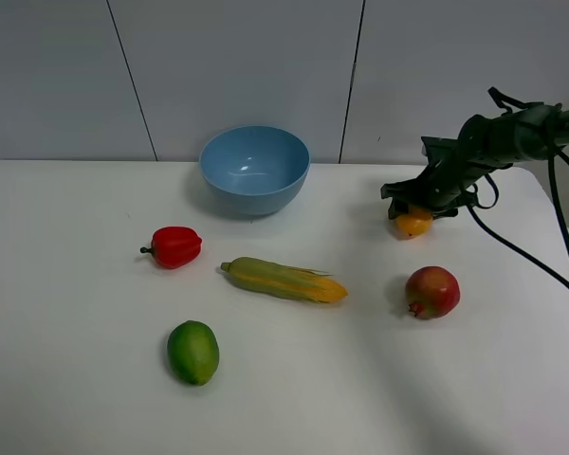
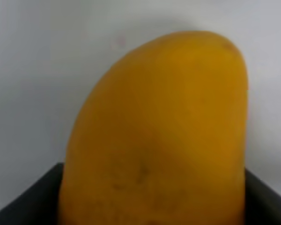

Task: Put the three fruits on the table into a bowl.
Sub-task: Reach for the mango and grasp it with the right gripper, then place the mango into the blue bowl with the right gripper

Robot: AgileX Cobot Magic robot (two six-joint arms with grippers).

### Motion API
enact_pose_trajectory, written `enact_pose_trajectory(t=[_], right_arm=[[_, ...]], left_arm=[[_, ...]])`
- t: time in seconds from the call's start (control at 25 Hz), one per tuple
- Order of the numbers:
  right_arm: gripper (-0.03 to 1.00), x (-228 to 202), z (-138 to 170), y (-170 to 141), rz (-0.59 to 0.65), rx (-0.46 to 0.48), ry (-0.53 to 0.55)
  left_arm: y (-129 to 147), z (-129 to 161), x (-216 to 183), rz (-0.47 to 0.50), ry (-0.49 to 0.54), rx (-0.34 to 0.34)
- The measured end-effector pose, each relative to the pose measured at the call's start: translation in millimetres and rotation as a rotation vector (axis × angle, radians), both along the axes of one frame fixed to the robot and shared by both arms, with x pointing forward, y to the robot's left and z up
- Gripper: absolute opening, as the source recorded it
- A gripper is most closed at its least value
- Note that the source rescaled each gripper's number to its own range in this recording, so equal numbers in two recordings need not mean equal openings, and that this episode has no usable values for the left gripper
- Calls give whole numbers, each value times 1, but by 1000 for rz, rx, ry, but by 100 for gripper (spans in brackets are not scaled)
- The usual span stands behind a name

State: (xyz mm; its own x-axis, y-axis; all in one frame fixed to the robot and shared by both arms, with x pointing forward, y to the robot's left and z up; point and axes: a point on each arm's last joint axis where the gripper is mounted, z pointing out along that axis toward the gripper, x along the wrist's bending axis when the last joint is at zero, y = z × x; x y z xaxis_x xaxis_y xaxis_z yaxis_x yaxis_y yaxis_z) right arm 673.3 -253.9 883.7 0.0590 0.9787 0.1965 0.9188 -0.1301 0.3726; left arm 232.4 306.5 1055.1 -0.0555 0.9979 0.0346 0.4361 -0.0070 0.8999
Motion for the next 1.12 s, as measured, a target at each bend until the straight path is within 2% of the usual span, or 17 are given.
enact_pose_trajectory(t=[0.08,0.2,0.32,0.44,0.56,0.68,0.96,1.12], right_arm=[[3,1,10,10,-2,35,-5],[3,8,54,43,52,95,-87],[3,19,124,87,149,155,-263],[3,23,181,126,248,197,-427],[3,28,204,160,322,230,-518],[3,35,186,191,383,240,-503],[3,41,85,231,443,212,-302],[6,41,65,238,450,204,-284]], left_arm=[[0,0,0,0,0,0],[0,0,0,0,0,0],[0,0,0,0,0,0],[0,0,0,0,0,0],[0,0,0,0,0,0],[0,0,0,0,0,0],[0,0,0,0,0,0],[0,0,0,0,0,0]])
